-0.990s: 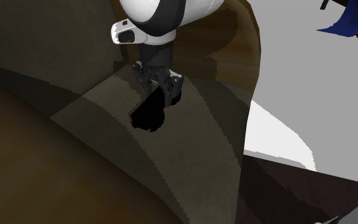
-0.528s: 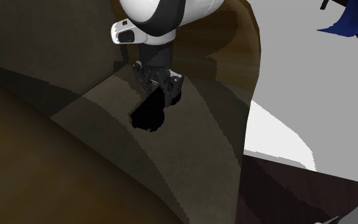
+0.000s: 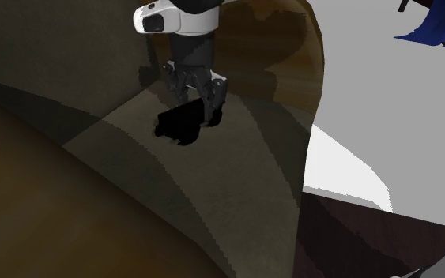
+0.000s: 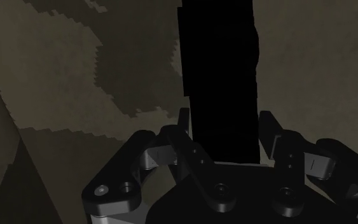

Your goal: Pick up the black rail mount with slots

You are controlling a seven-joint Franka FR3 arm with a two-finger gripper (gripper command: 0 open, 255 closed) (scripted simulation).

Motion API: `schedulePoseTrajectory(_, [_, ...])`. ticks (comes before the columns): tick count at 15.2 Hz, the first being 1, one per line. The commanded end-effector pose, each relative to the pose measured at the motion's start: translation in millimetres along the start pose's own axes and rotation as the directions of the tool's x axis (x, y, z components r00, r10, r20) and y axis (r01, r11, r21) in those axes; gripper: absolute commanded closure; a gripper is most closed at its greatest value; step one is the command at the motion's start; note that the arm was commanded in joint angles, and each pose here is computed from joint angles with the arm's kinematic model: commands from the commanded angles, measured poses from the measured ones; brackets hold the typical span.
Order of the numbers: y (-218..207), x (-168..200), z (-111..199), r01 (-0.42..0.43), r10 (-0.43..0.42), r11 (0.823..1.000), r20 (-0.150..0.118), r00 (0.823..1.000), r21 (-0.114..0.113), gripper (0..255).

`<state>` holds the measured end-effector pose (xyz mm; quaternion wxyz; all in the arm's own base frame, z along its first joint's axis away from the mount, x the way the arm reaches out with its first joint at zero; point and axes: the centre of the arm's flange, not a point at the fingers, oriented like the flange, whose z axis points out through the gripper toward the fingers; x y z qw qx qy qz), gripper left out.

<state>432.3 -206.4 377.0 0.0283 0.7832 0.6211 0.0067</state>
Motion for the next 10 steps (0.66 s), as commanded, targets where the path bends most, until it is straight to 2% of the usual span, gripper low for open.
schedulePoseTrajectory(1, [0.7,-0.2,-10.6,0.000,0.000,1.000,0.000,1.000,0.000,255])
schedulePoseTrajectory(8, [2.7,-1.1,-47.5,0.000,0.000,1.000,0.000,1.000,0.000,255])
schedulePoseTrajectory(10, [2.7,-1.1,-48.3,0.000,0.000,1.000,0.000,1.000,0.000,255])
